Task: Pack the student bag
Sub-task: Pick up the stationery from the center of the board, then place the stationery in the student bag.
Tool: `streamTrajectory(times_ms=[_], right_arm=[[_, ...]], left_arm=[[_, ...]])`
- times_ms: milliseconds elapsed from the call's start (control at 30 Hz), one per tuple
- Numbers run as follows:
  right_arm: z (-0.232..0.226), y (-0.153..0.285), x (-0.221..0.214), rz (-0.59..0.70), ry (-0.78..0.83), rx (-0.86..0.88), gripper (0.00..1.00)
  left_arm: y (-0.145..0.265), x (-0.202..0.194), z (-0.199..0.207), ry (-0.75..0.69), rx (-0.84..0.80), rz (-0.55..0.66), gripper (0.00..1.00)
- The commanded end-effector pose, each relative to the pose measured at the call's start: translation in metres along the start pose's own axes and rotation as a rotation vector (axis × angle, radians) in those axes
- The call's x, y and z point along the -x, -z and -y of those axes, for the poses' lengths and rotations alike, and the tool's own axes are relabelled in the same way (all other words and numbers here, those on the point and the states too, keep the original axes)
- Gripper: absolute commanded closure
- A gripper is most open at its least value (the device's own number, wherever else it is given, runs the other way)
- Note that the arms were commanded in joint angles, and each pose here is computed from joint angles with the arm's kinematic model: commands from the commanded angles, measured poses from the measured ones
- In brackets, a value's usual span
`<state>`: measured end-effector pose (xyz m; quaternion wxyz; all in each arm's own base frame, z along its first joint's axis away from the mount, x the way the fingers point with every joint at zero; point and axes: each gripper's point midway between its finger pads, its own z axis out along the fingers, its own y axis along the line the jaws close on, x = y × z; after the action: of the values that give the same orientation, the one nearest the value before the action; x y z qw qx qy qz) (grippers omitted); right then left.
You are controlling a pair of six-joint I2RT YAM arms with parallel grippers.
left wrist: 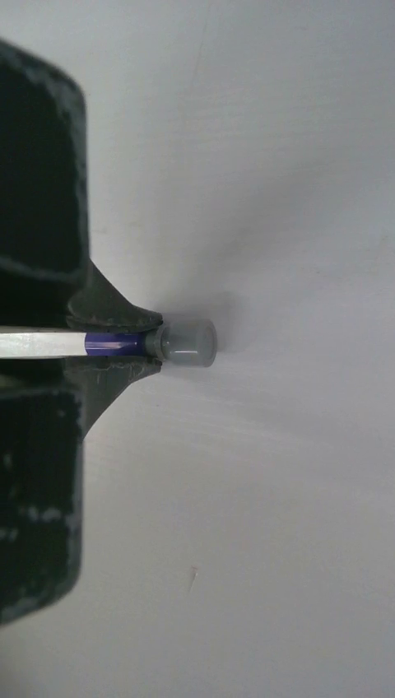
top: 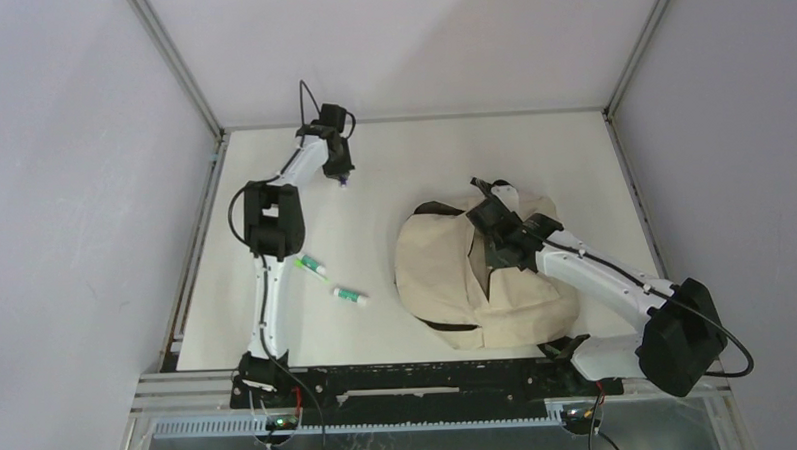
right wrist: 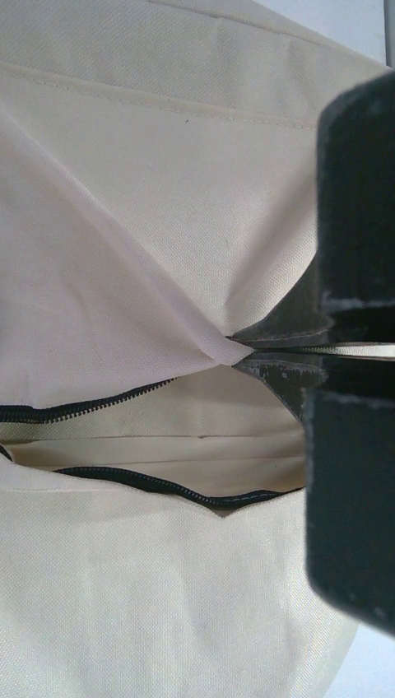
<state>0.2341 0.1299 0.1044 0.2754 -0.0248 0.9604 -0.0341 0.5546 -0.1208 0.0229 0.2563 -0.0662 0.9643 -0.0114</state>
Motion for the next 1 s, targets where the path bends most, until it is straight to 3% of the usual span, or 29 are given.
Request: streamTrajectory(times_ms=[0, 200, 367, 533, 700, 800, 967], right_arm=[[-0.021, 0.01, 0.024, 0.067, -0.021, 0.078, 1.0], [-0.018, 0.019, 0.028, 0.085, -0.033, 0.086, 1.0], [-0.01, 0.017, 0.03, 0.086, -0.074, 0.067, 1.0], [-0.01, 0.021, 0.035, 0.115, -0.113, 0.107, 1.0], [-0.012, 0.03, 0.043, 0.159, -0.176, 0.185, 1.0], [-0.009, 0.034, 0.046, 0.177, -0.192, 0.191, 1.0], [-0.007, 0.032, 0.044, 0.166, -0.193, 0.185, 1.0]], left_arm=[[0.033, 0.007, 0.002, -0.008, -0.033, 0.02, 1.0], [0.128, 0.014, 0.037, 0.005, -0.194, 0.132, 1.0], [0.238, -0.053, 0.132, 0.029, -0.67, 0.212, 1.0], [0.288, -0.147, 0.185, -0.059, -0.883, 0.063, 1.0], [0.302, -0.23, 0.211, -0.105, -1.009, -0.157, 1.0], [0.306, -0.25, 0.223, -0.081, -1.08, -0.235, 1.0], [0.328, -0.256, 0.249, -0.126, -1.158, -0.231, 1.0]])
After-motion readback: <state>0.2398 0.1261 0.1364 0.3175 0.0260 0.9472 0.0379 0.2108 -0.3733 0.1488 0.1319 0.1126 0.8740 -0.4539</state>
